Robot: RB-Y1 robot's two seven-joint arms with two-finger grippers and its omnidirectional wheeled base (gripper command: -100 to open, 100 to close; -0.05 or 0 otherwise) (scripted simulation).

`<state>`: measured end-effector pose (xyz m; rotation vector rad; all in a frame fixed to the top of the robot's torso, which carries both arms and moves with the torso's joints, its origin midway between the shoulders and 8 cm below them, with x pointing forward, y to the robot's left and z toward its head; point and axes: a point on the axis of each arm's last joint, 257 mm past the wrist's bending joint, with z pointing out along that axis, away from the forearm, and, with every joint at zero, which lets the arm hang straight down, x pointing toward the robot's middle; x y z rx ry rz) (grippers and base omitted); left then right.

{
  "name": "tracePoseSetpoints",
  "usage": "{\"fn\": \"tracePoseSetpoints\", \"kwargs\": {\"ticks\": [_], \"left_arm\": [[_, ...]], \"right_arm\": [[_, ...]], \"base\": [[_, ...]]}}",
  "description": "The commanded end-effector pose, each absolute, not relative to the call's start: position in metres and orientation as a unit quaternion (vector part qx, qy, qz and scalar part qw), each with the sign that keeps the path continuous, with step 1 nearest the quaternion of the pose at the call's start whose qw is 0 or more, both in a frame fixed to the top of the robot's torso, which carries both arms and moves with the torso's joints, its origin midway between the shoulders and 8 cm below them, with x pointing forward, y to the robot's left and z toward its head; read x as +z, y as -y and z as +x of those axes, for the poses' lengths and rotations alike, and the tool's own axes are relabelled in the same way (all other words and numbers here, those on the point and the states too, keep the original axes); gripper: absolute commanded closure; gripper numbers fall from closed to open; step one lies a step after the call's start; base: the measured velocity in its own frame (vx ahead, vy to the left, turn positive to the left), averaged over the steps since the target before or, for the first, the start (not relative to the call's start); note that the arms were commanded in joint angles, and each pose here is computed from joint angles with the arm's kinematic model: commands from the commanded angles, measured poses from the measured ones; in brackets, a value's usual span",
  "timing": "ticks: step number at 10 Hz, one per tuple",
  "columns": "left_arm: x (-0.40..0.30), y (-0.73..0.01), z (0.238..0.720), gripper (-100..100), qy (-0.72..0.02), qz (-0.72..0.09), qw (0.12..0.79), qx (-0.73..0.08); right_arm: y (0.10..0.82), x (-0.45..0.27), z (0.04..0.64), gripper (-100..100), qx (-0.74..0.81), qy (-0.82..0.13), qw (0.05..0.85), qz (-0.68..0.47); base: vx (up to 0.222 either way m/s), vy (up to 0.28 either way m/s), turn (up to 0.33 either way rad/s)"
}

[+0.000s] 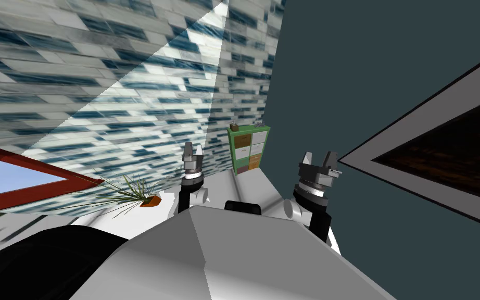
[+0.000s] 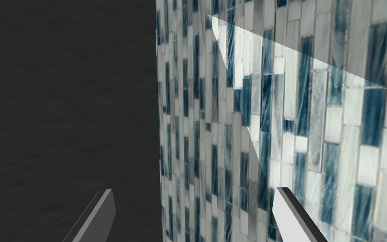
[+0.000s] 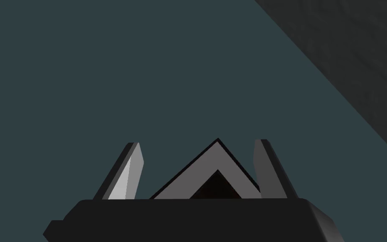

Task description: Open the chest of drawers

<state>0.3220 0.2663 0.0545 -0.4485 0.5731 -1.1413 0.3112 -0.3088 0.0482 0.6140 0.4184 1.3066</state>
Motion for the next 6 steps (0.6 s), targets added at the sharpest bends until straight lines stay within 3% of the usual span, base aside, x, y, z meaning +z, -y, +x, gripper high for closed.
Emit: {"fn": "tracePoseSetpoints", "kwargs": {"ticks": [1,6], "left_arm": [[0.0545,-0.2663,0.322,0,-0.265,-0.208,0.78,-0.528],[0.0546,-0.2662,0.322,0,-0.265,-0.207,0.78,-0.528]], "right_arm": [[0.3088,0.0482,0.3112,0,0.594,-0.19,0.731,0.279],[0.3088,0.0483,0.3112,0,0.594,-0.19,0.731,0.279]], "base": [[0.0,0.0,0.0],[0.0,0.0,0.0]]}}
